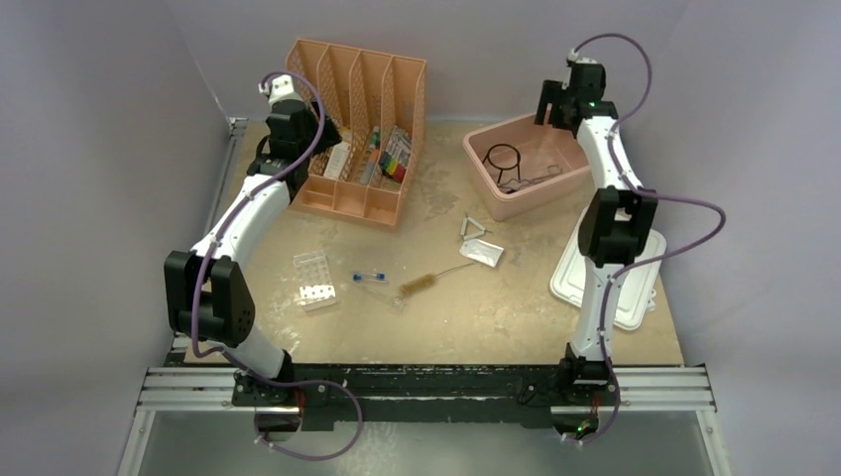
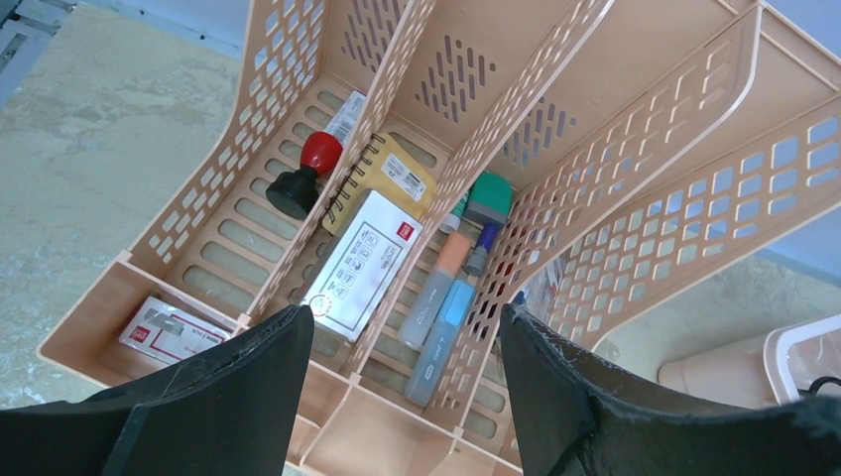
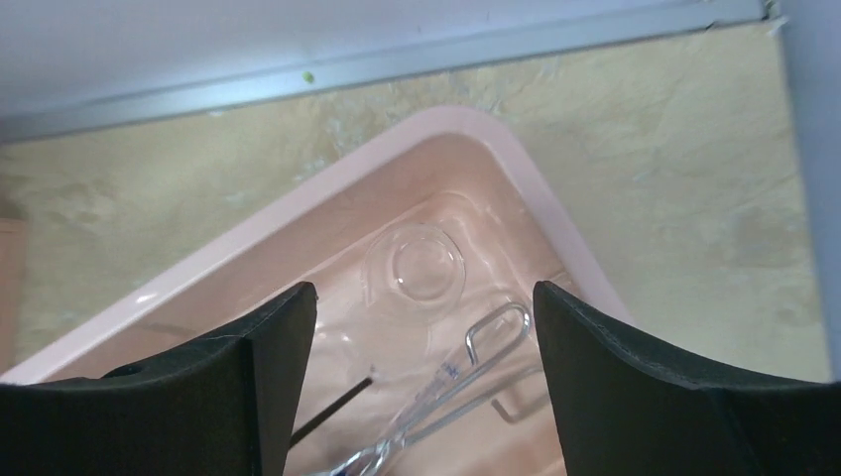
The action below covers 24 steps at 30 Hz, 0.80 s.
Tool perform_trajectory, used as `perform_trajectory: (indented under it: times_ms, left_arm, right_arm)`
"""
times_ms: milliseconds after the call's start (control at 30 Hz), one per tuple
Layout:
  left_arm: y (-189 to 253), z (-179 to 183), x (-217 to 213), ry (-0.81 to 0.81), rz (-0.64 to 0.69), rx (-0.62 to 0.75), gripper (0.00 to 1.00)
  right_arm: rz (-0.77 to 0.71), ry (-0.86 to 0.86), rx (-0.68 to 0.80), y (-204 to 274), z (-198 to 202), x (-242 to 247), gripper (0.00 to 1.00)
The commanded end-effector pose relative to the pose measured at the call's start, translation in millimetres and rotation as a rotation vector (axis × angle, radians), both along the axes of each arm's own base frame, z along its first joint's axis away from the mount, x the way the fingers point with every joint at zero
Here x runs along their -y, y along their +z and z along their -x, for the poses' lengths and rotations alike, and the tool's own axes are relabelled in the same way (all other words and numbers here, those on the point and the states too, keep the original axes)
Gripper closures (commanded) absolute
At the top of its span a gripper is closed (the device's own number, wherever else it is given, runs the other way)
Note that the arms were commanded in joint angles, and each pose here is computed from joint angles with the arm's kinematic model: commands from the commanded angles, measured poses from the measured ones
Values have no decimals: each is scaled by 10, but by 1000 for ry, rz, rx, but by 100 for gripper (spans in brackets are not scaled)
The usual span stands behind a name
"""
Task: Organize the chemistry lab equipment
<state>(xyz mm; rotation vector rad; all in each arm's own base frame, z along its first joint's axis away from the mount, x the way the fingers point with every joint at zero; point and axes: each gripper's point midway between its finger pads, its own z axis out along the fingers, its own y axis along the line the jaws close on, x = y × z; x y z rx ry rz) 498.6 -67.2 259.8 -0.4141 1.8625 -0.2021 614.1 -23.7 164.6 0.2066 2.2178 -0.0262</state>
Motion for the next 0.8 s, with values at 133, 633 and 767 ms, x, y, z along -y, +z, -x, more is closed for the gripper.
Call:
perform_trajectory:
  times_ms: [133, 633, 767]
  left_arm:
    - [296, 104, 58, -42, 41, 78, 32]
    - [145, 332, -69, 47, 100, 61, 33]
    - [103, 388, -105, 62, 92, 46, 33]
  right_arm:
    - [-46, 40, 251, 1306, 453, -208, 21]
    - [66, 981, 340, 1002, 1950, -2575, 28]
    - [91, 1275, 256, 455, 2488, -2854, 28]
